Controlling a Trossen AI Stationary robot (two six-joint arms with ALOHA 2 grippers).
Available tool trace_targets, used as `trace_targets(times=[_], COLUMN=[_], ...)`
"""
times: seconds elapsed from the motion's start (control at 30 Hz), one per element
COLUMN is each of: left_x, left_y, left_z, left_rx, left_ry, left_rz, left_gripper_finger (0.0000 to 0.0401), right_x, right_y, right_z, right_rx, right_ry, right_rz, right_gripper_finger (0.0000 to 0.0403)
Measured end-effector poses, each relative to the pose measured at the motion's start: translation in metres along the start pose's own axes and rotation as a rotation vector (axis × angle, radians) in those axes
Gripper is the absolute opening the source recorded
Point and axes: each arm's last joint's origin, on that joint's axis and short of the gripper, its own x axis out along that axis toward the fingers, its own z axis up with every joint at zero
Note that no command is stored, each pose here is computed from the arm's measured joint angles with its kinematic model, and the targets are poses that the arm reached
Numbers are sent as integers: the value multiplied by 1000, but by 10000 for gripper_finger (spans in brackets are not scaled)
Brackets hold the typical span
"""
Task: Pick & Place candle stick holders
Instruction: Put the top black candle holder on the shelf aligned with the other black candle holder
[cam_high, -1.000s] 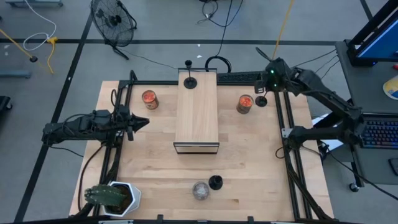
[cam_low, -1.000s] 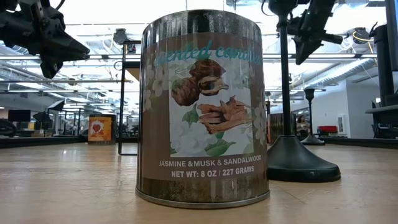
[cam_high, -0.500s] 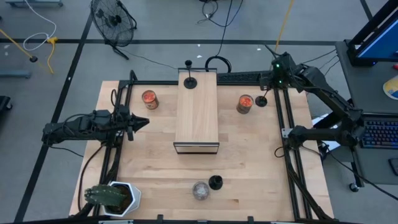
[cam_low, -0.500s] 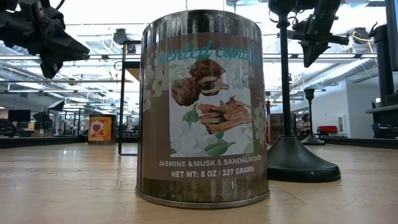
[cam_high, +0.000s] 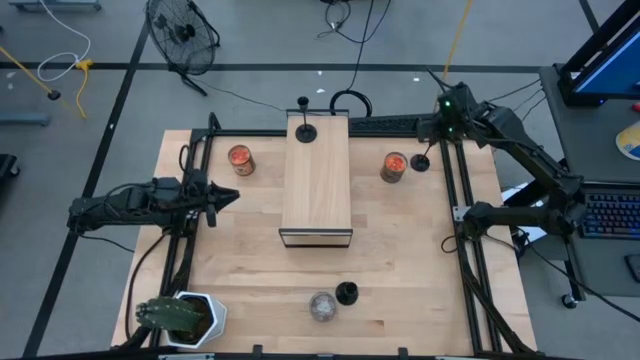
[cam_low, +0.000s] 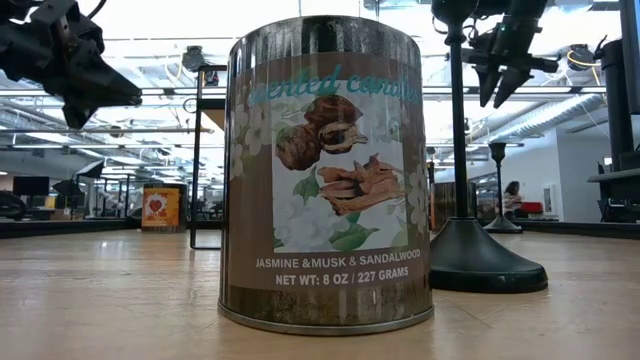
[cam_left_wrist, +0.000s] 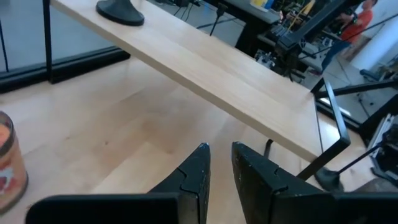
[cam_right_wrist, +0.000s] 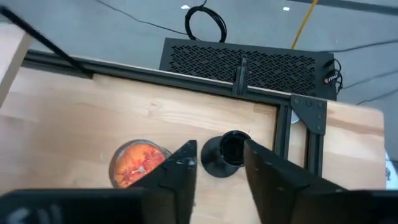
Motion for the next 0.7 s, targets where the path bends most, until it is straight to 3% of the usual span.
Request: trace_targets(times=[0.2, 0.7], left_x=[0, 0], left_y=[0, 0], left_z=[0, 0], left_rx=[90, 70], left_ry=[0, -1], left_rz=[1, 1], left_gripper_finger=[72, 72], right_x=[9, 42], right_y=[-5, -10], right_z=[3, 10], right_rx=[118, 135], right_ry=[30, 156], right_rz=[-41, -148], right_gripper_finger=[164, 161])
